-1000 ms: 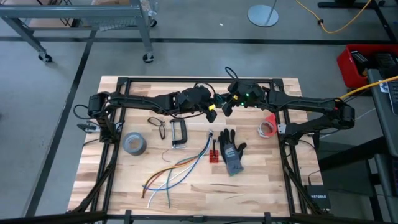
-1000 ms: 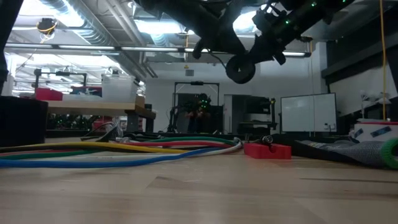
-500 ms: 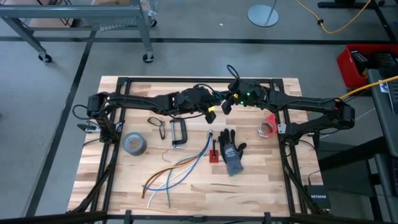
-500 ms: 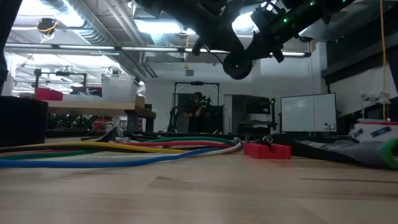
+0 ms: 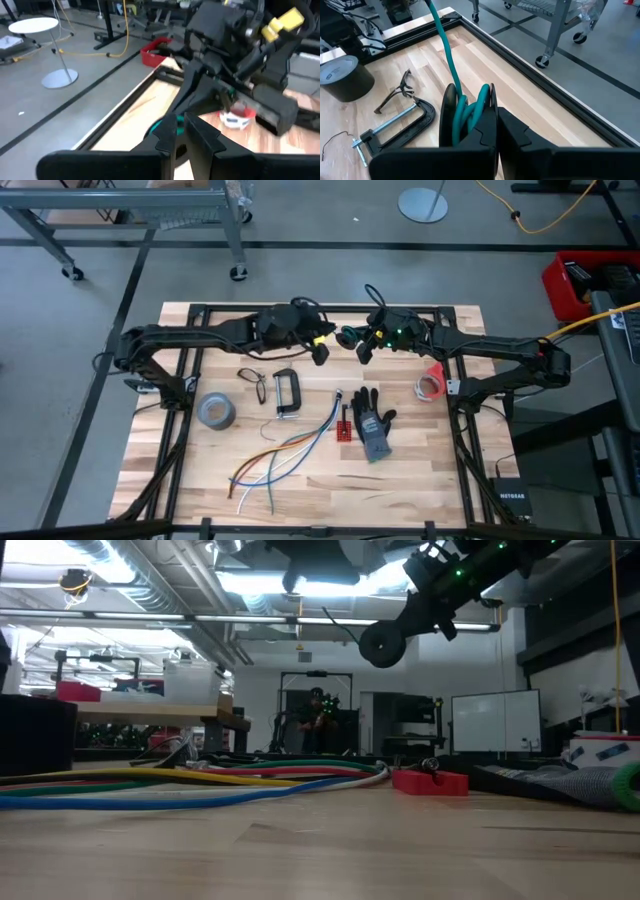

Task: Coil cords
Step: Coil the green wire on the spool

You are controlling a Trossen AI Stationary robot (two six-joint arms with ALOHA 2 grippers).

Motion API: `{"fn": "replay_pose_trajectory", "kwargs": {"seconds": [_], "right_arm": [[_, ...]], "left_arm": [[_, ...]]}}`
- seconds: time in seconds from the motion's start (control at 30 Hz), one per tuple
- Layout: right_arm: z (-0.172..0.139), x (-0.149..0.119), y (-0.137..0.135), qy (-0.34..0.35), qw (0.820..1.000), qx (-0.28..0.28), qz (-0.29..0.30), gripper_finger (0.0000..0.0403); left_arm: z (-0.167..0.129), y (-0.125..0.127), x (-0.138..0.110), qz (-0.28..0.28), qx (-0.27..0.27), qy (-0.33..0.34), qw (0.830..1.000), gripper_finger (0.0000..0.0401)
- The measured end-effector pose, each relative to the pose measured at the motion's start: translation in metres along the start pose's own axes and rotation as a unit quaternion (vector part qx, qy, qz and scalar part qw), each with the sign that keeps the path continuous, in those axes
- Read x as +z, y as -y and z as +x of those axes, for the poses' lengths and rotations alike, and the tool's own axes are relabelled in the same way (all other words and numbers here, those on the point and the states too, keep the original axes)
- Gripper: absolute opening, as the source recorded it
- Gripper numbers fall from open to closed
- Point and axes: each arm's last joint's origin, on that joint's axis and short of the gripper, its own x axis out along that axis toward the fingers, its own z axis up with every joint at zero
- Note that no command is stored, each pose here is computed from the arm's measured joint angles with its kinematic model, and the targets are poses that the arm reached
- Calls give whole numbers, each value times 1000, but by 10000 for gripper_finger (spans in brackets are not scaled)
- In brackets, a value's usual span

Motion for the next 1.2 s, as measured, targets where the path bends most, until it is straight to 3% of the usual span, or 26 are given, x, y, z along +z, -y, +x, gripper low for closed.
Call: {"fn": "replay_pose_trajectory", "kwargs": {"seconds": [0.27,0.57,0.97,1.2], "right_arm": [[0,0,0,-1,1000,0,0,1],[0,0,-1,-1,1000,13,0,1],[0,0,-1,-1,1000,19,0,1],[0,0,-2,-3,1000,31,0,1]], "left_arm": [[-17,-7,-11,23,14,-94,995,29],[-18,-9,-45,-6,34,-201,979,29],[-17,-11,-75,10,18,-259,966,30],[-17,-14,-76,21,22,-266,964,95]]}}
